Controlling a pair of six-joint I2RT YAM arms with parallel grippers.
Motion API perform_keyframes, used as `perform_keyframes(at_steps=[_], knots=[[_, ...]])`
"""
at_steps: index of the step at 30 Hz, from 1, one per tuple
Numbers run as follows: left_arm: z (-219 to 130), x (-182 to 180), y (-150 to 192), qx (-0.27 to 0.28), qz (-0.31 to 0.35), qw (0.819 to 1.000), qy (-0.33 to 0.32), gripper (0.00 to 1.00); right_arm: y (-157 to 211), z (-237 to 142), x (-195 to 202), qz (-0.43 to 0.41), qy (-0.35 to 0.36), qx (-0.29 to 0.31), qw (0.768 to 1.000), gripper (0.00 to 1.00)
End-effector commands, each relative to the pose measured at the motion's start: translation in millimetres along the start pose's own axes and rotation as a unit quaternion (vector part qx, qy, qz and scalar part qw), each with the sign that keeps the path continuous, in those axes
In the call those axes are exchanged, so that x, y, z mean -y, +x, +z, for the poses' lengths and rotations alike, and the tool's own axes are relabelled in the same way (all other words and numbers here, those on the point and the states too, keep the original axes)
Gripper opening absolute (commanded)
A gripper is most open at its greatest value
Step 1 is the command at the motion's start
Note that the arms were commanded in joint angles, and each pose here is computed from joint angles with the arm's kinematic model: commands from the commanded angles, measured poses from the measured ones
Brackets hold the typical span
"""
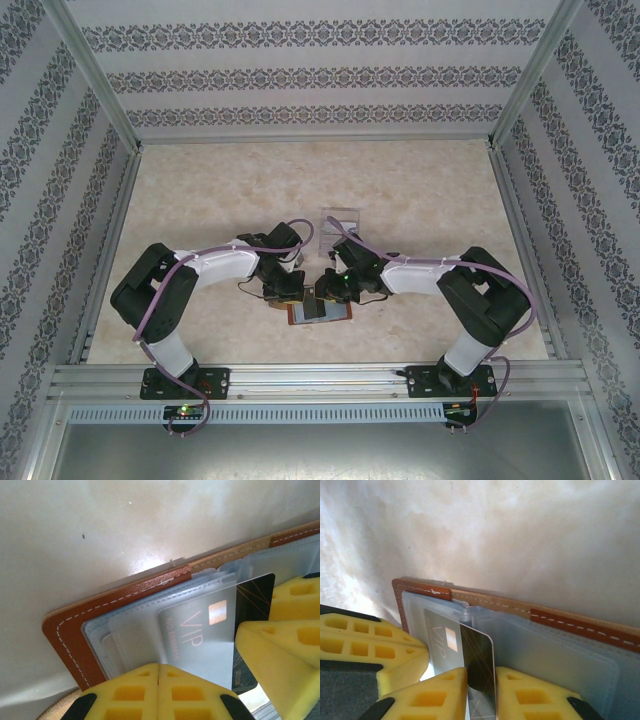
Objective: Take the credit cards out of the card holder
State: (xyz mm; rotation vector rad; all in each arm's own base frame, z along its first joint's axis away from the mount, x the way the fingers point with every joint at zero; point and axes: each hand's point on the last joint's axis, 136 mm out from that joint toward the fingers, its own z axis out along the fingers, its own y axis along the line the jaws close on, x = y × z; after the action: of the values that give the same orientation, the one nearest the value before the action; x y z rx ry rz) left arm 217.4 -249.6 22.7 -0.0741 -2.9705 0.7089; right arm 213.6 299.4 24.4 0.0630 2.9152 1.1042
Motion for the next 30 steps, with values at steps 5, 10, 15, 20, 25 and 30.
perform_keyframes(at_steps=[5,10,15,20,25,30], knots=[[20.0,-29.6,17.0,-0.035,-0.009,0.998,-0.056,0.05,-0.4,-5.1,-19.3,-0.002,-0.065,0.0,0.998,0.16],[17.4,-28.8,15.7,-0.035,-0.005,0.998,-0.06,0.05,-0.8,-6.4,-13.5,0.0,-0.055,0.004,0.998,0.1],[14.7,-27.8,14.4,-0.03,-0.002,0.998,-0.061,0.05,-0.4,-11.2,1.1,0.002,-0.025,0.009,1.0,0.08],[12.6,-28.2,13.8,-0.027,-0.002,0.998,-0.064,0.05,0.4,-21.6,18.8,0.003,0.013,0.016,1.0,0.08],[10.6,-27.9,12.9,-0.026,-0.001,0.997,-0.068,0.05,1.2,-32.6,31.6,-0.002,0.051,0.014,0.999,0.08],[5.9,-24.2,9.8,-0.016,0.006,0.998,-0.063,0.05,1.2,-45.6,32.1,-0.019,0.083,0.014,0.996,0.08]])
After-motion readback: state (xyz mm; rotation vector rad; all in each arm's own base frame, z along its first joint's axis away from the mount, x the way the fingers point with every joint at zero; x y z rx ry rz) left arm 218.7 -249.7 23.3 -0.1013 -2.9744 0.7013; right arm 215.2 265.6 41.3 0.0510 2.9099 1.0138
